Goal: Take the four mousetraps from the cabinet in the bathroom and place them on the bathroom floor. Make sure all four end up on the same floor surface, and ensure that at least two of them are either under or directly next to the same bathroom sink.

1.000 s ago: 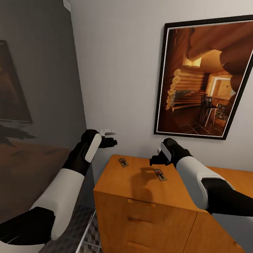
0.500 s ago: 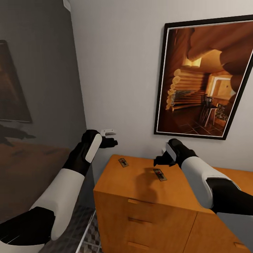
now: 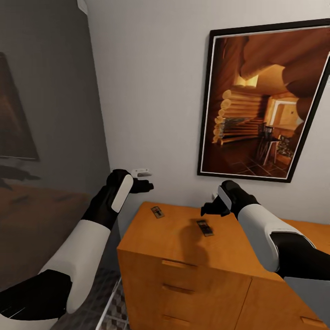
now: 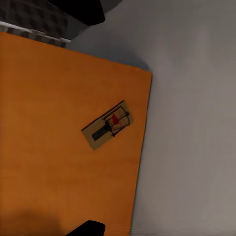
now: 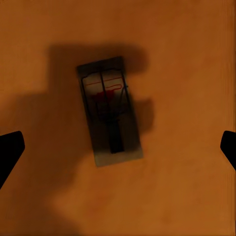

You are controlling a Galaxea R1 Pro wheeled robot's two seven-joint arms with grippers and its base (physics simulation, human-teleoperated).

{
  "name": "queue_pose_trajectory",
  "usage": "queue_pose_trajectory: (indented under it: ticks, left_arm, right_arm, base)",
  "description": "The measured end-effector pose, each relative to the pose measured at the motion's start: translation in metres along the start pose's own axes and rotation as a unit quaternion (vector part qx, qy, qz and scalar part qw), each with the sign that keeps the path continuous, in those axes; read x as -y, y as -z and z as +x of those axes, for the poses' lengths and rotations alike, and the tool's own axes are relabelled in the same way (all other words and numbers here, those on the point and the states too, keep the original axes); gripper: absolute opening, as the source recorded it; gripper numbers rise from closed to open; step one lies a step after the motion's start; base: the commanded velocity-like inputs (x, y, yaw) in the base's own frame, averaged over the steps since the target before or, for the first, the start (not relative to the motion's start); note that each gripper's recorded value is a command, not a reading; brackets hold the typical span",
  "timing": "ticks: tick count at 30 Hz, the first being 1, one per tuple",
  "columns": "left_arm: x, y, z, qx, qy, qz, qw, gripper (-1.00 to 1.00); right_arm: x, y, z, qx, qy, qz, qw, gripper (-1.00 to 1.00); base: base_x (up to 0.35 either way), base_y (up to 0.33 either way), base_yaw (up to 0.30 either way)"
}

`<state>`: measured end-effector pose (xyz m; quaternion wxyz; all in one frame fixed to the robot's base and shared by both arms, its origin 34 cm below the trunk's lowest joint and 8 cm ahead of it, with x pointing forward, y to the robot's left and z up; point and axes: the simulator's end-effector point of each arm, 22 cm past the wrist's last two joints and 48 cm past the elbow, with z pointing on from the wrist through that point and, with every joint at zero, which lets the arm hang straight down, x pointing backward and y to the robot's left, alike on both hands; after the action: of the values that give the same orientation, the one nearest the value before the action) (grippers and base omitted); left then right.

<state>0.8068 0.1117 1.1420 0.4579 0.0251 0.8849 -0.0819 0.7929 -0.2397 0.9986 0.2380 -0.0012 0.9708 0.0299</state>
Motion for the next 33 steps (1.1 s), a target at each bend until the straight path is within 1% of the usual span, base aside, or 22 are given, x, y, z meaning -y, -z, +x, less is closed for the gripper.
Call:
queue_pose_trajectory:
  ticks: [9,22,29,33]
  left_arm:
    - [0.0002,0.0,-0.0001,0.0,-0.001,0.0,1.0,1.0]
    - [-0.0008,-0.0001,-0.0002,0.001,0.0,-0.001,1.0,1.0]
    - [-0.0011,-0.0001,-0.0003,0.001,0.0,-0.002,1.0,1.0]
    - [-0.0009,0.0,-0.0003,0.001,-0.001,-0.002,1.0,1.0]
  right_arm:
    - [0.0001,0.0016,-0.0025,0.004,0.001,0.001,1.0,1.0]
    - [0.0,0.002,-0.0031,0.004,0.002,0.001,1.0,1.0]
    - [-0.0009,0.002,-0.0033,0.005,0.004,0.003,1.0,1.0]
    - [-0.0012,0.0018,-0.003,0.004,0.007,0.007,0.9999,1.0]
  base:
    - [0.003,-0.03,0.0]
    - [0.0,-0.202,0.0]
    - [0.0,-0.062,0.004]
    - [0.0,-0.017,0.111]
